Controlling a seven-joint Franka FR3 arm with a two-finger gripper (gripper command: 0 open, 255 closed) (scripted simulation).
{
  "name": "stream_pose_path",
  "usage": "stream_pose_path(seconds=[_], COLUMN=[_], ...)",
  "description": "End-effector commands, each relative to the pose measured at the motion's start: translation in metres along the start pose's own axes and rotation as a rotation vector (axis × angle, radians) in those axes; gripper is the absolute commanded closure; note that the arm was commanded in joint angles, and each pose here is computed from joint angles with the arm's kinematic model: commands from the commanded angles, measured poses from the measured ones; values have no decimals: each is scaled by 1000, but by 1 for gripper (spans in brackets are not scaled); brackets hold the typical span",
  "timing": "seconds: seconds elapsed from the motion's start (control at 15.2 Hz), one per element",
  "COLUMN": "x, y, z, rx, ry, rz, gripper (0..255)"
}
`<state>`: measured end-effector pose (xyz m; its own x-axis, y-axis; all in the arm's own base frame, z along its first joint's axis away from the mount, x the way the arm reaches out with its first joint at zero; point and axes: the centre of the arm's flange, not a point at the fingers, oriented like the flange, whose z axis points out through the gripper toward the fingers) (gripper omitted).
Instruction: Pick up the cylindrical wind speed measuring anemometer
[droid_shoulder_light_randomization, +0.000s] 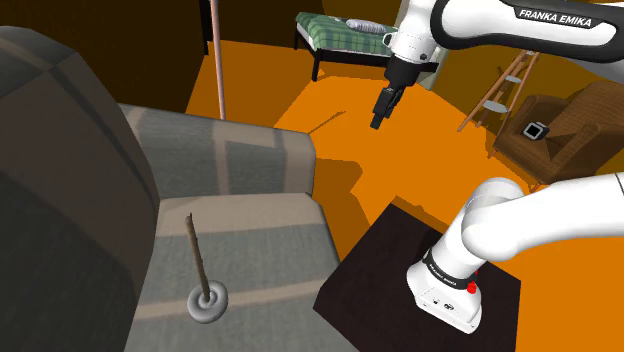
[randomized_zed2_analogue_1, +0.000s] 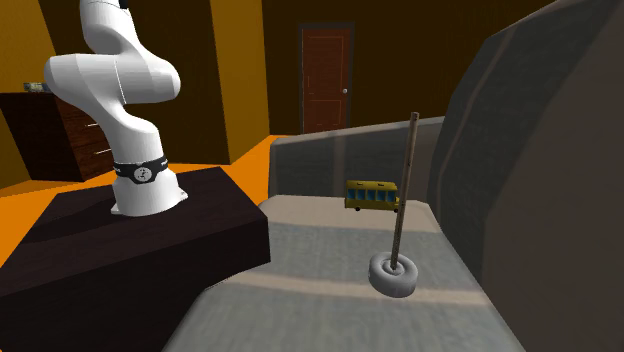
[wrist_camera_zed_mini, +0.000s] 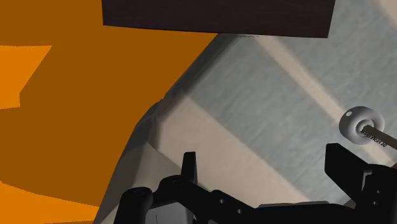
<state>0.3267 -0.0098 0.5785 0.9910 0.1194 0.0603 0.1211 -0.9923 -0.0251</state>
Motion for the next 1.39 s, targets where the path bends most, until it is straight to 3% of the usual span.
stream_pose_path(seconds=[0.0,0.66,1.32], x=[0,7,42], y=[0,-133,-259], z=[0,35,74], rx=[0,-36,-72], ry=[0,34,68], rz=[0,209,418], gripper=[0,0,0])
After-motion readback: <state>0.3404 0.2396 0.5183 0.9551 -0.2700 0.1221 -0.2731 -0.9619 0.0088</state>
